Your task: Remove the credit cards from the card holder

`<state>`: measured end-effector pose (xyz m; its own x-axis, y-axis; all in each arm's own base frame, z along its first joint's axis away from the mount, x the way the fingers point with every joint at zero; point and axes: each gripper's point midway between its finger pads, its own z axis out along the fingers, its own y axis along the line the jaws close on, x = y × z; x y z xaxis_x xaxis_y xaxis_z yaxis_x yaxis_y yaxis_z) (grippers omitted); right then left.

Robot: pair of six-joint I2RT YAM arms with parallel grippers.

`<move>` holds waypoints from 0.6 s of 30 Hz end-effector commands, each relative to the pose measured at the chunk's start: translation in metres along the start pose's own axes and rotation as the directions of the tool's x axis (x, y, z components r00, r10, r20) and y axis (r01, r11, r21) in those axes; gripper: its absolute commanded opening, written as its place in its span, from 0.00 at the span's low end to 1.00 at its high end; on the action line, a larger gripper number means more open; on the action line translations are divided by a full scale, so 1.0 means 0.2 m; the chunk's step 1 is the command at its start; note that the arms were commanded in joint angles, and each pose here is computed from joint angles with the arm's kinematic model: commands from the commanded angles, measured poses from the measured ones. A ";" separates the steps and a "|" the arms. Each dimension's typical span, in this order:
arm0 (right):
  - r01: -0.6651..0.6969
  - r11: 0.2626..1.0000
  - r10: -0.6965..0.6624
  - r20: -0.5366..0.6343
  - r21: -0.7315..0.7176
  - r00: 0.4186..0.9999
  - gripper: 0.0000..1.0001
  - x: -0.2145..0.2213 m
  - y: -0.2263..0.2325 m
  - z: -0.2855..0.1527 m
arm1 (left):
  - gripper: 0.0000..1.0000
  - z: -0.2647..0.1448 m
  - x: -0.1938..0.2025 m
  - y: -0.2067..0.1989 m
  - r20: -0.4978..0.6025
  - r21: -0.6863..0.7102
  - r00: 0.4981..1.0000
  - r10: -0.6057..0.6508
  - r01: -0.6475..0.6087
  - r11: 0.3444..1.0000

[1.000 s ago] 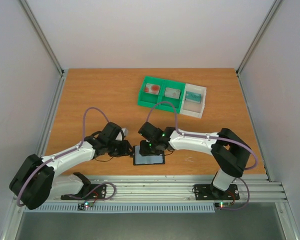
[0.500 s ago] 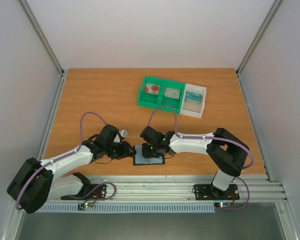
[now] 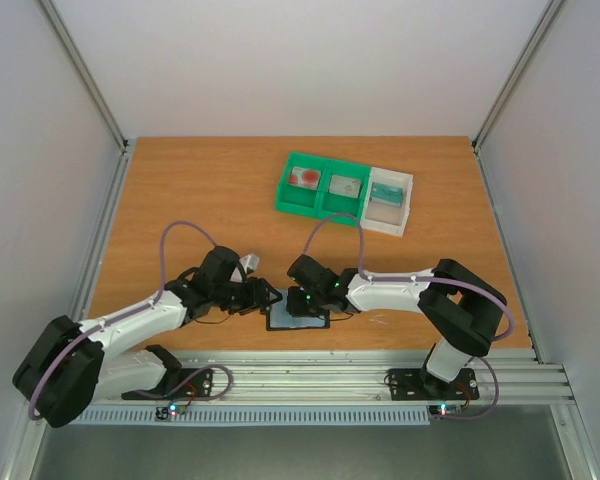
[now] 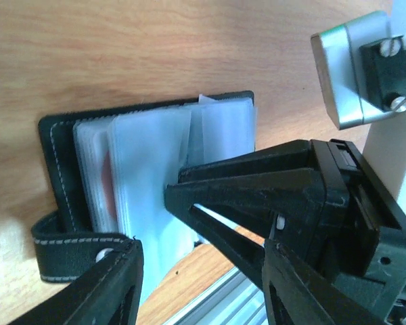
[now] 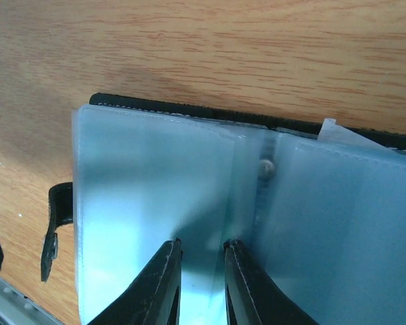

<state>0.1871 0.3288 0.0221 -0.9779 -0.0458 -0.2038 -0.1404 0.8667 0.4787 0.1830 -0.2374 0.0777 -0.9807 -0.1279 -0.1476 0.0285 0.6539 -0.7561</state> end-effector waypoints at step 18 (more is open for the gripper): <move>-0.037 0.999 0.037 -0.035 -0.002 0.999 0.18 0.08 -0.07 0.04 | 0.54 0.10 -0.19 -0.08 0.029 0.088 0.996 0.084 -0.086 0.992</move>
<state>0.1869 0.3295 0.0226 -0.9777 -0.0248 -0.2086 -0.1303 0.8503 0.5099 0.2135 -0.2428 0.0643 -0.9795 -0.1240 -0.1587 0.0385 0.6580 -0.7521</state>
